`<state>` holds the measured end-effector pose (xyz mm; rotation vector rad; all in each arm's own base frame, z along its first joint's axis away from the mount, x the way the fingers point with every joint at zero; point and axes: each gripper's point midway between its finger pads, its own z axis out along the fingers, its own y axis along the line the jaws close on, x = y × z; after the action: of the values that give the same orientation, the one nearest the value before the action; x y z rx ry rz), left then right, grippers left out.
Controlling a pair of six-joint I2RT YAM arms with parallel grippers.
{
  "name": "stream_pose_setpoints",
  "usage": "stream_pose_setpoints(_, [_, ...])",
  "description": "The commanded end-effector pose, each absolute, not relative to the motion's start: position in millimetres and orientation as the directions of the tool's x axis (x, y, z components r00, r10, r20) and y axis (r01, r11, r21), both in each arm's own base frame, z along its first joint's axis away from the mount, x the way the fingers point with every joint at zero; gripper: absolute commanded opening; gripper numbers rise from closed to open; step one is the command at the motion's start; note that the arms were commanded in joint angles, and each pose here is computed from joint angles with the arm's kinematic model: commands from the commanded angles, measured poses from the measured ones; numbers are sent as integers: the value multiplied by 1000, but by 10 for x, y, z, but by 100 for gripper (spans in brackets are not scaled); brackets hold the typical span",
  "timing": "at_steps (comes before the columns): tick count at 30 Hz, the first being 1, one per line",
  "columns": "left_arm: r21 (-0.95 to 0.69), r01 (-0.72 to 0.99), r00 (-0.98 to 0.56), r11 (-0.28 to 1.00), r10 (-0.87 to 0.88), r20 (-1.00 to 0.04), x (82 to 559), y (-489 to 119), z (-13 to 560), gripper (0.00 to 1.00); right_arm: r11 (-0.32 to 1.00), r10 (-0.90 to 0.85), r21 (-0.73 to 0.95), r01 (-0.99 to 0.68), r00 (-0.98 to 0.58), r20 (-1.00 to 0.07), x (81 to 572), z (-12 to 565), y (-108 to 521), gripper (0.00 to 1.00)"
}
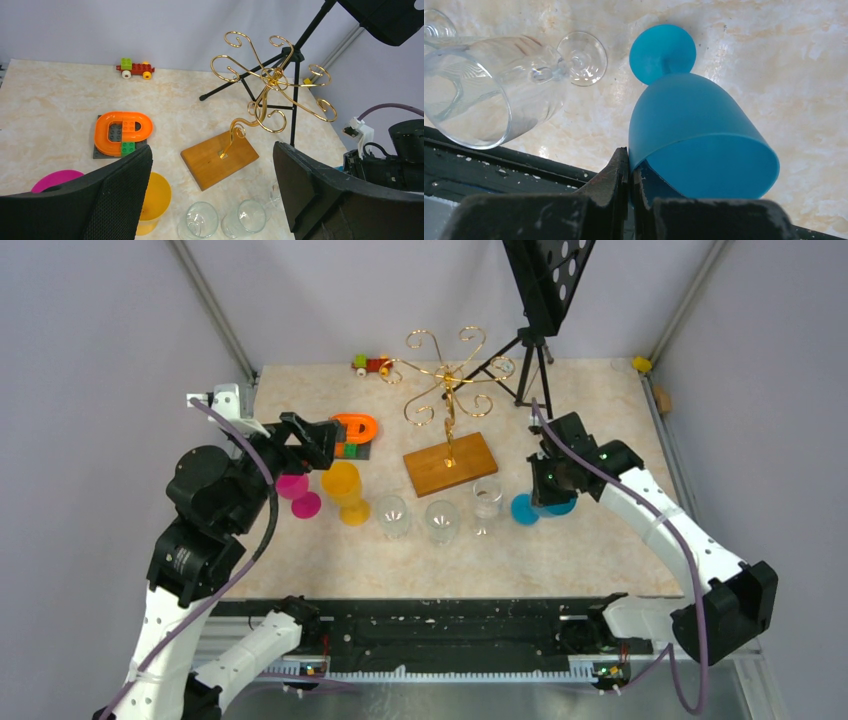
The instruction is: Take the wine glass off the wine glass rack
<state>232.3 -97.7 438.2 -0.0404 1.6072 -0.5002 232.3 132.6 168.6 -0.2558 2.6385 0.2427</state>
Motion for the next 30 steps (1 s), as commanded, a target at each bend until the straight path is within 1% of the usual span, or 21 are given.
stream_pose_setpoints(1, [-322,266,-98,909,-307,-947,2357,-970,4390,94,959,-161,126,-254,-853,-496,2428,1651,1414,0])
stream_pose_setpoints(2, [-320,270,-99,908,-305,-947,2357,-977,4394,94,961,-163,117,-251,-855,-493,2445,1628,1404,0])
stream_pose_setpoints(4, [-314,276,-113,908,-294,-949,2366,-1001,4376,94,965,-167,98,-245,-856,-489,2469,1592,1379,5])
stream_pose_setpoints(6, [-310,278,-133,909,-283,-950,2385,-1026,4345,95,967,-170,85,-240,-858,-484,2485,1570,1363,16])
stream_pose_setpoints(10, [-301,268,-154,915,-268,-951,2402,-1024,4304,95,967,-175,79,-244,-854,-491,2505,1590,1361,29])
stream_pose_setpoints(12, [-300,265,-155,916,-267,-951,2401,-1019,4298,96,967,-175,77,-245,-849,-499,2518,1616,1359,39])
stream_pose_setpoints(13, [-301,264,-151,916,-268,-951,2397,-1013,4310,97,966,-174,78,-246,-845,-505,2523,1635,1362,41])
stream_pose_setpoints(16, [-297,262,-136,918,-269,-953,2384,-989,4347,97,965,-169,83,-248,-834,-526,2544,1704,1370,43])
stream_pose_setpoints(20, [-292,225,-94,930,-277,-956,2363,-878,4403,97,965,-145,95,-243,-802,-580,2591,1897,1380,44])
stream_pose_setpoints(26, [-297,173,-11,939,-299,-954,2224,-661,4502,97,950,-77,156,-271,-687,-723,2583,2422,1408,53])
stream_pose_setpoints(30, [-289,156,21,944,-296,-955,2110,-552,4543,98,943,-1,189,-275,-569,-823,2535,2862,1344,55])
